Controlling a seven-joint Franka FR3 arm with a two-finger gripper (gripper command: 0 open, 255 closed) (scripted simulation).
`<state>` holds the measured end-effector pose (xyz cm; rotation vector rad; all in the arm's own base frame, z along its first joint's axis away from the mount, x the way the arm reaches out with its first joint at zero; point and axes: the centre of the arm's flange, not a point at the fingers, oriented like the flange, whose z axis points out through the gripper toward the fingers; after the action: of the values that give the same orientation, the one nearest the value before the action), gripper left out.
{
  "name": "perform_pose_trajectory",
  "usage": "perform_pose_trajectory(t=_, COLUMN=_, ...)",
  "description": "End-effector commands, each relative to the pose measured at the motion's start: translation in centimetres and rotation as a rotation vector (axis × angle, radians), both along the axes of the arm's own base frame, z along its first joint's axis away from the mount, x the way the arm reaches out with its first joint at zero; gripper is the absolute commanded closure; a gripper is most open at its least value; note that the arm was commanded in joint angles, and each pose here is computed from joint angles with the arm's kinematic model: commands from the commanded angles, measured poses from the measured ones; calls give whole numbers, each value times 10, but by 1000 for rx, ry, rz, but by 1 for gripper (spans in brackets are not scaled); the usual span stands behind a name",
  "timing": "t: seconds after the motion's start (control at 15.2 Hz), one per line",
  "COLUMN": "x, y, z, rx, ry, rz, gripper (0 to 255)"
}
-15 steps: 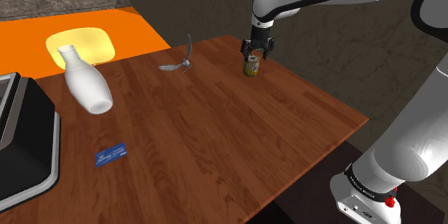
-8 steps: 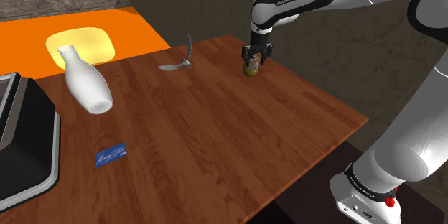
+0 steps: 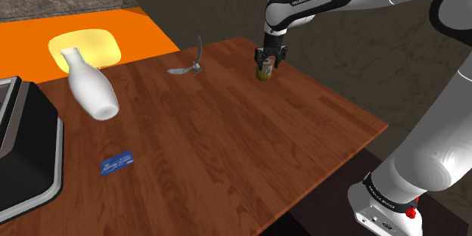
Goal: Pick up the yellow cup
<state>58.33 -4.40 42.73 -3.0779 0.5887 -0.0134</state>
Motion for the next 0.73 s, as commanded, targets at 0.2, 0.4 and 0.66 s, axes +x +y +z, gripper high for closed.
perform_pose_trajectory(t=0.2, x=0, y=0, z=19, rx=0, ry=3, rz=0, gripper=255)
perform_pose_trajectory(t=0.4, x=0, y=0, z=35, rx=0, ry=3, rz=0, gripper=255)
perform_pose_trajectory(t=0.66, x=0, y=0, z=56, rx=0, ry=3, rz=0, gripper=255)
